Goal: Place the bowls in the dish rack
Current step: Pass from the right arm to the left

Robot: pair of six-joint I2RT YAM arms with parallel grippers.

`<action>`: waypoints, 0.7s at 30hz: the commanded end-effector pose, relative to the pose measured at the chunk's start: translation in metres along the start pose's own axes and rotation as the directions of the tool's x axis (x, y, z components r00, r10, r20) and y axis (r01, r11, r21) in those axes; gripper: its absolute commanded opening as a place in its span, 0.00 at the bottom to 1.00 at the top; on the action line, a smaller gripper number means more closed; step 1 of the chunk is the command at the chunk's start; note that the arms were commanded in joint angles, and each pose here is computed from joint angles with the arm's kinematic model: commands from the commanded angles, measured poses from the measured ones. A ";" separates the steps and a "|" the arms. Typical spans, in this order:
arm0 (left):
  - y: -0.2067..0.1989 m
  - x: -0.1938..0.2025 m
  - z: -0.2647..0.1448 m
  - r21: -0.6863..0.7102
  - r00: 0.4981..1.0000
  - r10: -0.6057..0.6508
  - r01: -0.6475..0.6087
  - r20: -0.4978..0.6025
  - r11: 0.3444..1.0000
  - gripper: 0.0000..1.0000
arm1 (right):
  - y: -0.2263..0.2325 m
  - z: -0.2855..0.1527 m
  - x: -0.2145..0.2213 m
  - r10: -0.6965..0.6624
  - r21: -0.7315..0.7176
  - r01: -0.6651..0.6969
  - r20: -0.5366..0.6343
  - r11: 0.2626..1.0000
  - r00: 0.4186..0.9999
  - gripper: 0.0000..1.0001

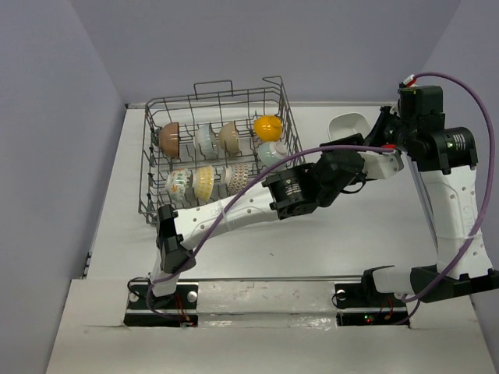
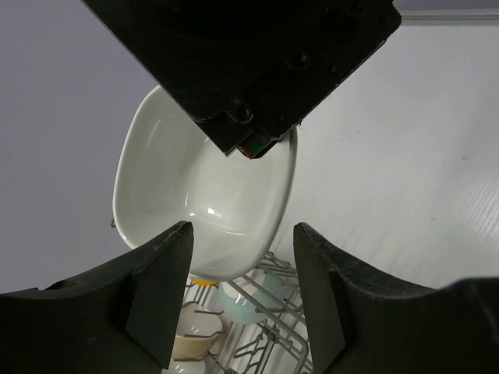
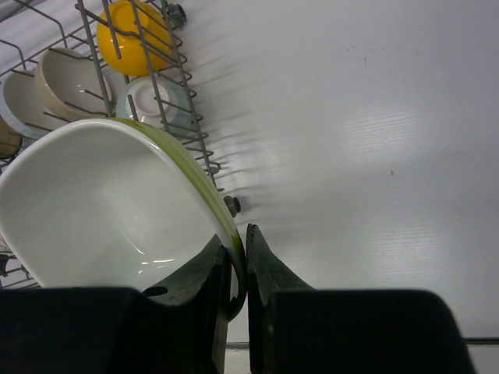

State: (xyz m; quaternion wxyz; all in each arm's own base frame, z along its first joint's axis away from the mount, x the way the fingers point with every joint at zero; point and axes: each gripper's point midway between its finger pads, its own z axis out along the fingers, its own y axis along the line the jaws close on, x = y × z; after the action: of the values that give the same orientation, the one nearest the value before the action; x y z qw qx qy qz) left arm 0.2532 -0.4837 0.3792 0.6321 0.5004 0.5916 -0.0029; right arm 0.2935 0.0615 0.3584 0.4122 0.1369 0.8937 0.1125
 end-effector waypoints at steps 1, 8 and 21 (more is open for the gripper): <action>0.009 -0.012 -0.006 0.009 0.998 -0.031 0.030 0.048 0.999 0.66 | 0.011 -0.015 -0.012 -0.001 -0.056 0.005 0.060 0.998 0.998 0.01; -0.001 -0.005 -0.003 0.028 0.999 -0.026 0.025 0.040 0.999 0.66 | 0.017 -0.017 -0.018 0.001 -0.079 0.004 0.071 0.997 0.998 0.01; -0.010 -0.003 0.009 0.026 1.000 -0.015 0.015 0.027 1.000 0.52 | 0.024 -0.020 -0.016 0.001 -0.122 0.007 0.066 0.992 0.998 0.01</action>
State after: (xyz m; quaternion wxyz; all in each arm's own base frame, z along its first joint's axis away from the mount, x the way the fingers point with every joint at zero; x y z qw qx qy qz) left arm 0.2501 -0.4933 0.3636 0.6219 0.5170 0.5880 -0.0174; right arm 0.2917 0.0679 0.3620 0.4110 0.1278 0.8932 0.1296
